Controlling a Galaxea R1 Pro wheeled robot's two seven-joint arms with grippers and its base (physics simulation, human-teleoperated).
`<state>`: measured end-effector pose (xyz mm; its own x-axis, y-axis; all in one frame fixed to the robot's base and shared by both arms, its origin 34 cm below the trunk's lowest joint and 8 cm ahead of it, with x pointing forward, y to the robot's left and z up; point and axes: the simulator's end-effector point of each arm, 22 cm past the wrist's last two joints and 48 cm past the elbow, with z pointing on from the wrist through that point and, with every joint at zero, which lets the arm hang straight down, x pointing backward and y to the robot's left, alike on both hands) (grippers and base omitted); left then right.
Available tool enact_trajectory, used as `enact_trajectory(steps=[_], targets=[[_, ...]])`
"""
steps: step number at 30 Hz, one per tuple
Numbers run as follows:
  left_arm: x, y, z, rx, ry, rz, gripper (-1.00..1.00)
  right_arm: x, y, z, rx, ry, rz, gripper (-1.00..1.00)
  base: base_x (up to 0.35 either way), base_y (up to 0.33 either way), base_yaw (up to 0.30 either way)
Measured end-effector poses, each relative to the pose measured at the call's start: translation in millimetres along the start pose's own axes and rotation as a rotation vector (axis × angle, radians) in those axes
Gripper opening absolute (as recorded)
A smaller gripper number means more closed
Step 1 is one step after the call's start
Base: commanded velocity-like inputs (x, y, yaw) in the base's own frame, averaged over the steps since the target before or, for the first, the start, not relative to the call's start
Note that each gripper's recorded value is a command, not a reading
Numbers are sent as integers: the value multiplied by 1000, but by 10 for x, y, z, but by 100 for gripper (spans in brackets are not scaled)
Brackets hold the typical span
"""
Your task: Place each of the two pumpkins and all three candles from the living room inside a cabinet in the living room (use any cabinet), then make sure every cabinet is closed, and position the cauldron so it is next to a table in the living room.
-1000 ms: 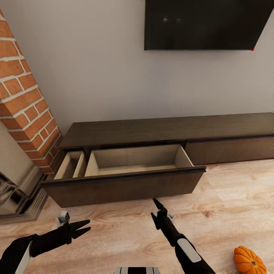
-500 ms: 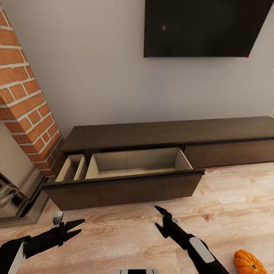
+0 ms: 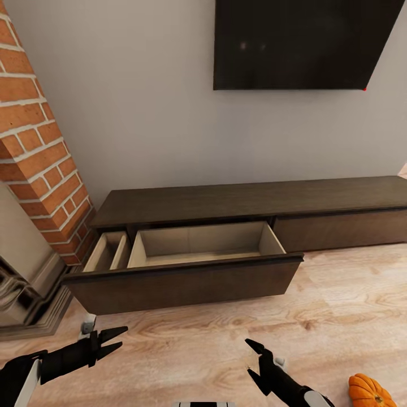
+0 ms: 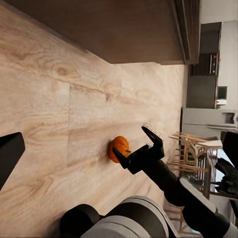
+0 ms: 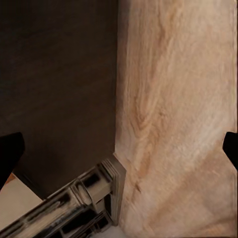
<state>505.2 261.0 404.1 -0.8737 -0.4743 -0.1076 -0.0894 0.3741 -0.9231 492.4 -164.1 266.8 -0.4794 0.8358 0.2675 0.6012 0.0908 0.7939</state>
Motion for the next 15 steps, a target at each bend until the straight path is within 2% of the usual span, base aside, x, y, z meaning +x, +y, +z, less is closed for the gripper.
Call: enact_trajectory(steps=[5, 9, 15], targets=[[33, -17, 37, 5, 11, 2, 100, 10, -88, -38, 14, -2, -1, 100, 0, 0, 0], [40, -26, 45, 9, 13, 4, 100, 65, -186, -44, 53, 20, -54, 100, 0, 0, 0], [42, -33, 51, 12, 13, 5, 100, 43, -184, -54, 55, 18, -68, 100, 0, 0, 0]])
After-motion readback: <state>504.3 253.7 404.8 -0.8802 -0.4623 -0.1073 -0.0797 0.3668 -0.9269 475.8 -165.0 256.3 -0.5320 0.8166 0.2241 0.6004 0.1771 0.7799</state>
